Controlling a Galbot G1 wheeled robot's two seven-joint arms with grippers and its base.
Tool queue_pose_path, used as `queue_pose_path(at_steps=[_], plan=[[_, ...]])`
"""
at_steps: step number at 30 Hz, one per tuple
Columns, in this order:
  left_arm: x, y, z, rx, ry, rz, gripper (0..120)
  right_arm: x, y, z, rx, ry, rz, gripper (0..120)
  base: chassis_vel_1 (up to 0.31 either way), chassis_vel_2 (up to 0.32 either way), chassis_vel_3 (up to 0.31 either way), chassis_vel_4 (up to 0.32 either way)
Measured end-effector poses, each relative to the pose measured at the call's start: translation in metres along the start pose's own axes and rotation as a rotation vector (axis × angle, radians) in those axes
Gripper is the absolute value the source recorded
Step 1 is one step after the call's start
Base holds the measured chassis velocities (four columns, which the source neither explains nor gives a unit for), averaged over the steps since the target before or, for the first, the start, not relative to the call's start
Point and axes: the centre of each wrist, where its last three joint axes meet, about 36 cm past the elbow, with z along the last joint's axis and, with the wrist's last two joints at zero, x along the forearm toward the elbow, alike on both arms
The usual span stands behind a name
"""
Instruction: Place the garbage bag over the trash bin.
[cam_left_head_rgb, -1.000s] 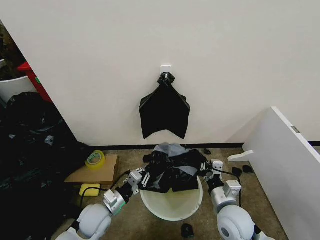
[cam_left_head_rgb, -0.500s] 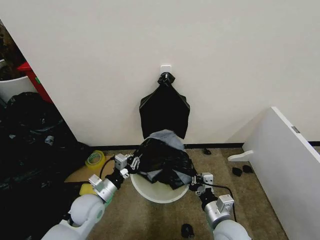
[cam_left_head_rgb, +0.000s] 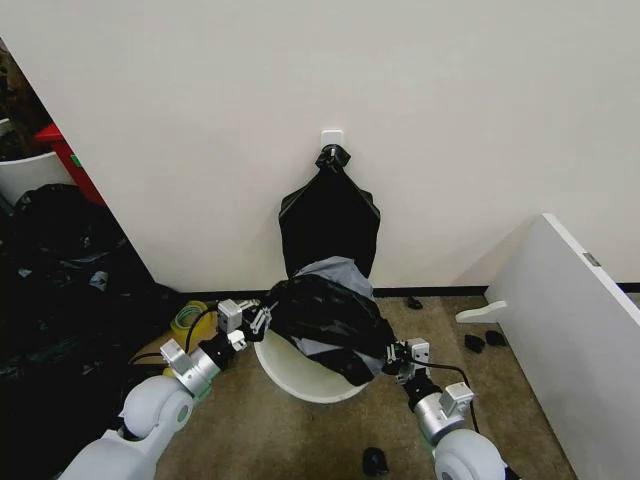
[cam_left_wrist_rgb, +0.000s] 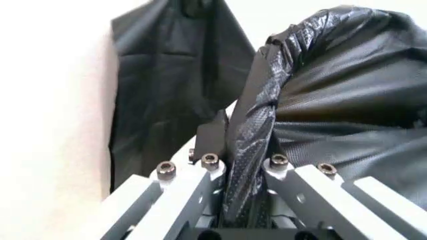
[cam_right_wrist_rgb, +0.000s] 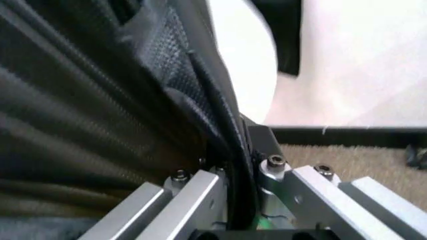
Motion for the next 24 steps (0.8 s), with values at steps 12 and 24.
queue_pose_path(at_steps=[12,24], plan=[[-0.012,-0.001,-0.004,0.055,-0.006,-0.109,3,0.01,0.005,0.021,0.083,-0.006,-0.065,19,0.0,0.0,0.0,0.0],[-0.013,-0.014,0.005,0.071,0.04,-0.264,3,0.017,-0.077,0.036,0.57,-0.268,-0.407,68,0.0,0.0,0.0,0.0]])
